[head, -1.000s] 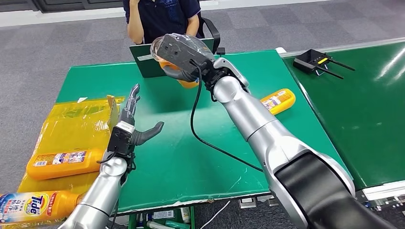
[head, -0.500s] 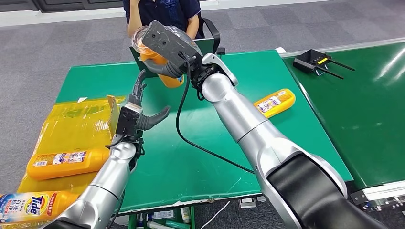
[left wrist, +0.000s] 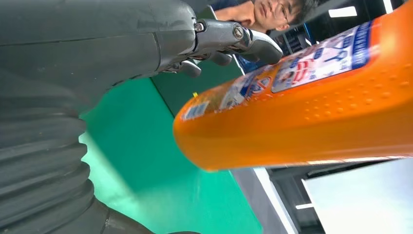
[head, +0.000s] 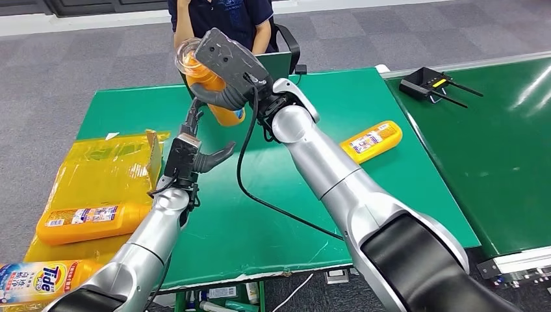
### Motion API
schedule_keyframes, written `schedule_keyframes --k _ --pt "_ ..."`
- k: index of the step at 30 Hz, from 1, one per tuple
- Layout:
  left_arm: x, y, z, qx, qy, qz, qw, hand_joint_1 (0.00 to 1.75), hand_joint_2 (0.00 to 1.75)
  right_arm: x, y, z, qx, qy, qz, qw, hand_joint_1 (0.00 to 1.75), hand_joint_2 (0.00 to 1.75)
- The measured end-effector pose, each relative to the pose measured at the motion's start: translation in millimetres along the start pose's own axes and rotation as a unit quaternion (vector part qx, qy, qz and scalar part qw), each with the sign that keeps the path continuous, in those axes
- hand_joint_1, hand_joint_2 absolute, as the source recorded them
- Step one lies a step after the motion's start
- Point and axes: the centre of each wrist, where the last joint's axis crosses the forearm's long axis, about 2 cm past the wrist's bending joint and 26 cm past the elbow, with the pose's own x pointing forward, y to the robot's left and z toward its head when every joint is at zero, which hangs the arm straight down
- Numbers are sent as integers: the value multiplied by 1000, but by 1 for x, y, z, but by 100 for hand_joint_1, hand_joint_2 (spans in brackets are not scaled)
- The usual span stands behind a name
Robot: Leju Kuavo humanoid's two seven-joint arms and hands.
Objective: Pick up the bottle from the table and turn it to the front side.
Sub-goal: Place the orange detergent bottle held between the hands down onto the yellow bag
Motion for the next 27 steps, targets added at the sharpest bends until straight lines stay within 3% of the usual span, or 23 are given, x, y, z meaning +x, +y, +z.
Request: schedule_keyframes --k 27 --pt "-15 24 5 27 31 -75 996 0 175 -5 16 10 6 -8 -28 1000 175 175"
